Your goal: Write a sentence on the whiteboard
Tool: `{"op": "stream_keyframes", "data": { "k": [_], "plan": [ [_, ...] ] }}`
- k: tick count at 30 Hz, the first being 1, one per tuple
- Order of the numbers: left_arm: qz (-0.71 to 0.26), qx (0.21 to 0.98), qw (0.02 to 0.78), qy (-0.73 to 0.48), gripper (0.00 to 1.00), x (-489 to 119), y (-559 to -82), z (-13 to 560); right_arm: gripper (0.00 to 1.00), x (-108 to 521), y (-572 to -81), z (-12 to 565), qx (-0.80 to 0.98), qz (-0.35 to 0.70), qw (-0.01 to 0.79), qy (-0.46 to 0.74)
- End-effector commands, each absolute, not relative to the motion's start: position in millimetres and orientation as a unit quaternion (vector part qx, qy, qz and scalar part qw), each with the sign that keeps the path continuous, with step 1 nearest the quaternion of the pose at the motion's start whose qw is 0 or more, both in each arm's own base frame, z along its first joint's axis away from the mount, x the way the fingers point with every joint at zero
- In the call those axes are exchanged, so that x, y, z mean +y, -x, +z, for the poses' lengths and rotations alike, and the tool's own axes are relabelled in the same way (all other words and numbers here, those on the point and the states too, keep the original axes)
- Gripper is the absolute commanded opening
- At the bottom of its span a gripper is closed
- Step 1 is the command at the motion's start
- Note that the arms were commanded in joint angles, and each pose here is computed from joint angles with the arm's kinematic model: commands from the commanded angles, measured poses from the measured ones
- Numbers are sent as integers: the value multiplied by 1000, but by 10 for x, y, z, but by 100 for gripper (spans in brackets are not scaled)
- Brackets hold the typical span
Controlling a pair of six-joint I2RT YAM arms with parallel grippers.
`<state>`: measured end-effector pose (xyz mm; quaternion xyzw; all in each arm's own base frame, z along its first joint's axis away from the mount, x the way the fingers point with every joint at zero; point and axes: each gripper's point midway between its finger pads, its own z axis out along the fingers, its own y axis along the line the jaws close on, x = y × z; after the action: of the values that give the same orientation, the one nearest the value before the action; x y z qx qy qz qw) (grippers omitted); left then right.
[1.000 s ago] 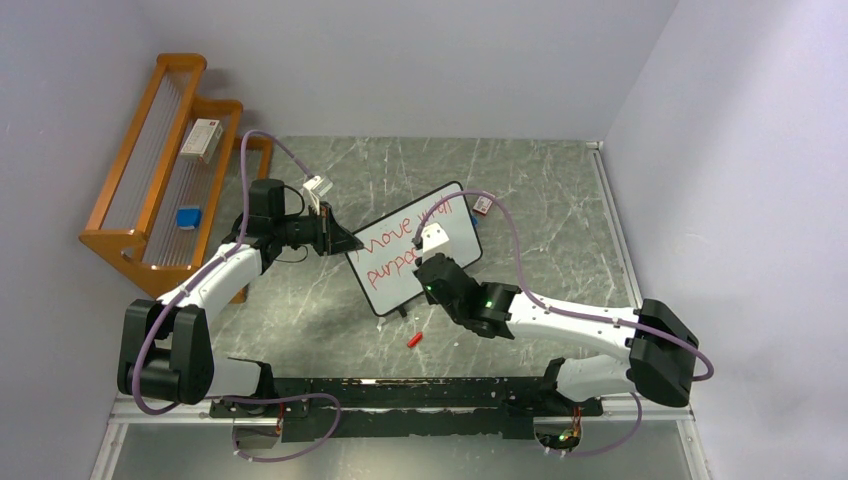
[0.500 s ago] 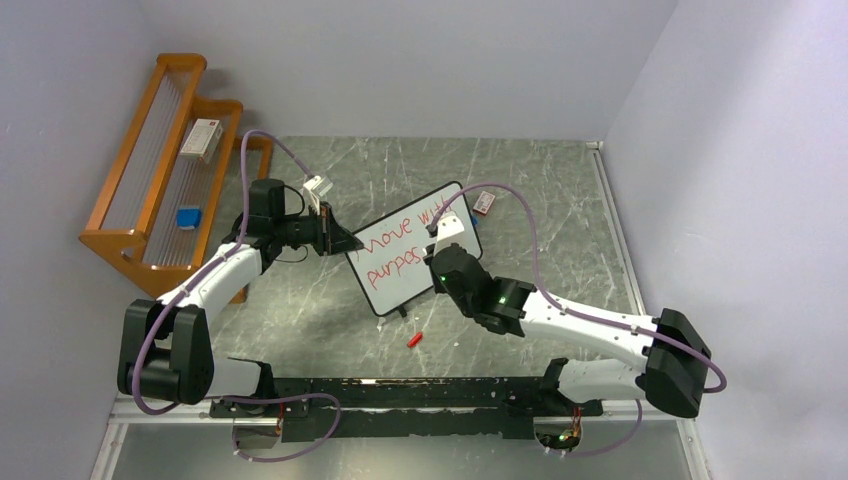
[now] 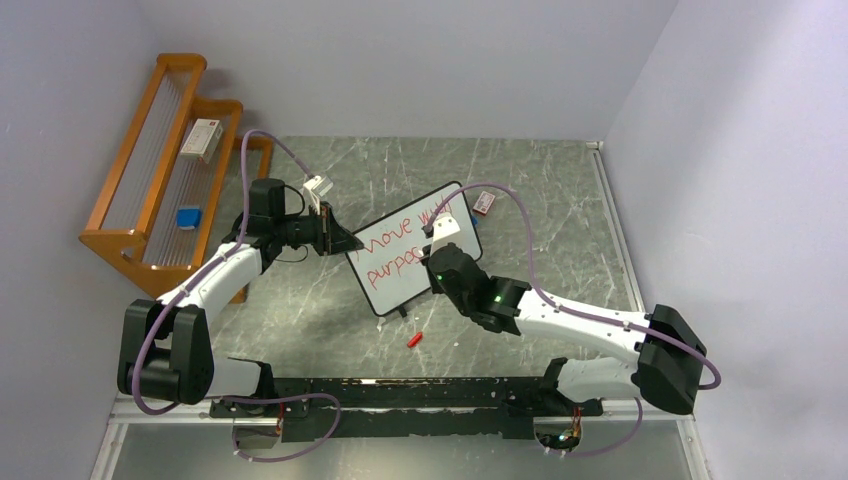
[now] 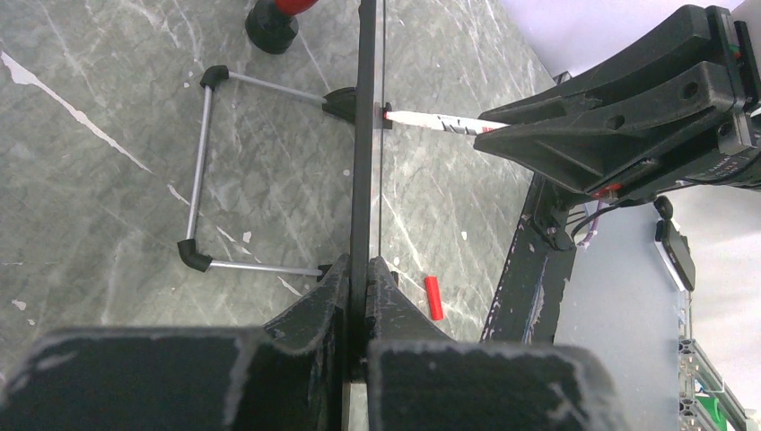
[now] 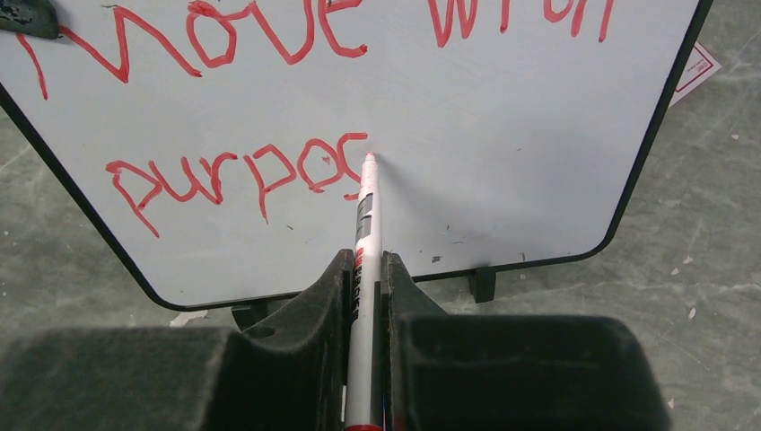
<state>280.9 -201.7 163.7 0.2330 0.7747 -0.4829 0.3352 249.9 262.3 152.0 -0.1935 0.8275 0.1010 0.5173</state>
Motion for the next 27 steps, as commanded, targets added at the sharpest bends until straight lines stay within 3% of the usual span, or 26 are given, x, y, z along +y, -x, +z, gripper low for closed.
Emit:
{"op": "stream_keyframes", "data": {
  "k": [1, 27],
  "plan": [
    [-448, 820, 288, -208, 5, -1951, -2734, 1234, 0, 2605, -2527, 1482, 828, 98, 518, 190],
    [-449, 820, 287, -208, 5, -1954, -2728, 1230, 0, 2393, -2641, 1454, 834, 63, 521, 170]
  ]
}}
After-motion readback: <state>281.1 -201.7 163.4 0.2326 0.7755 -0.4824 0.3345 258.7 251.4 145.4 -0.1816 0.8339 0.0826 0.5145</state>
